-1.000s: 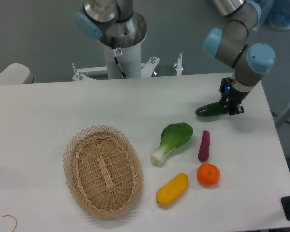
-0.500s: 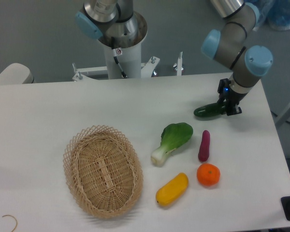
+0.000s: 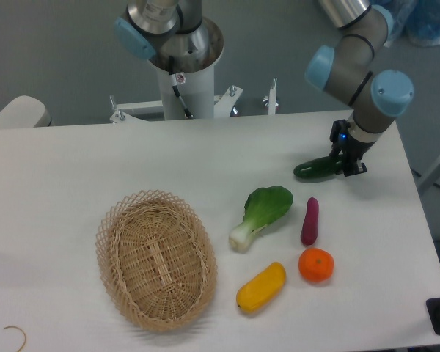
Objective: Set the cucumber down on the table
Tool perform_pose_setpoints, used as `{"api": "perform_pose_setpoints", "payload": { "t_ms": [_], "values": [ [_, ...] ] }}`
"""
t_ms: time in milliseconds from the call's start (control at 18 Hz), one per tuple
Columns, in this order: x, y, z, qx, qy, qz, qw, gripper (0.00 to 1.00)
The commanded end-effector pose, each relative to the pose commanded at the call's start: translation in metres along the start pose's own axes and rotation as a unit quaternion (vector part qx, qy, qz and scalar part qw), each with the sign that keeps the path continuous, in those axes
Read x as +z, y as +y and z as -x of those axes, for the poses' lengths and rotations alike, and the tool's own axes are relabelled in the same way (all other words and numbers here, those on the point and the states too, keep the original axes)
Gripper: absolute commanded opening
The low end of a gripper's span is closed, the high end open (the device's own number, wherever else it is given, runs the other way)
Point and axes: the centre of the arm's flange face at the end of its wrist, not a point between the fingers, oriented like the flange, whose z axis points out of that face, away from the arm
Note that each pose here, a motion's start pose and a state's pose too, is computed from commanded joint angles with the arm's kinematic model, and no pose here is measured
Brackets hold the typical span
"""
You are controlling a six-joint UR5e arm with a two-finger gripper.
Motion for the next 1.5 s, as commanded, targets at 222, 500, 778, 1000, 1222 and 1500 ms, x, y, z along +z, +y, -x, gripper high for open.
{"api": "perform_pose_setpoints", "payload": {
  "t_ms": [222,500,778,1000,1222,1500],
  "values": [
    [-0.014,0.004,0.006,0.001,-0.031,0.024,0.9992,1.0],
    [-0.069,-0.011,0.035,-0.02,-0.1,0.048,0.9936,1.0],
    [-0.155,-0.061,0.06,-0.094,-0.182,0.027,0.9784,1.0],
    [-0.211,-0.112,0.075,-0.147,-0.179,0.007,0.9727,1.0],
    [-0.259,-0.128,0.064,-0.15,-0.17,0.004,0.974,1.0],
    [-0.29,-0.088,0.045,-0.157,-0.153,0.015,0.9755,1.0]
  ]
}}
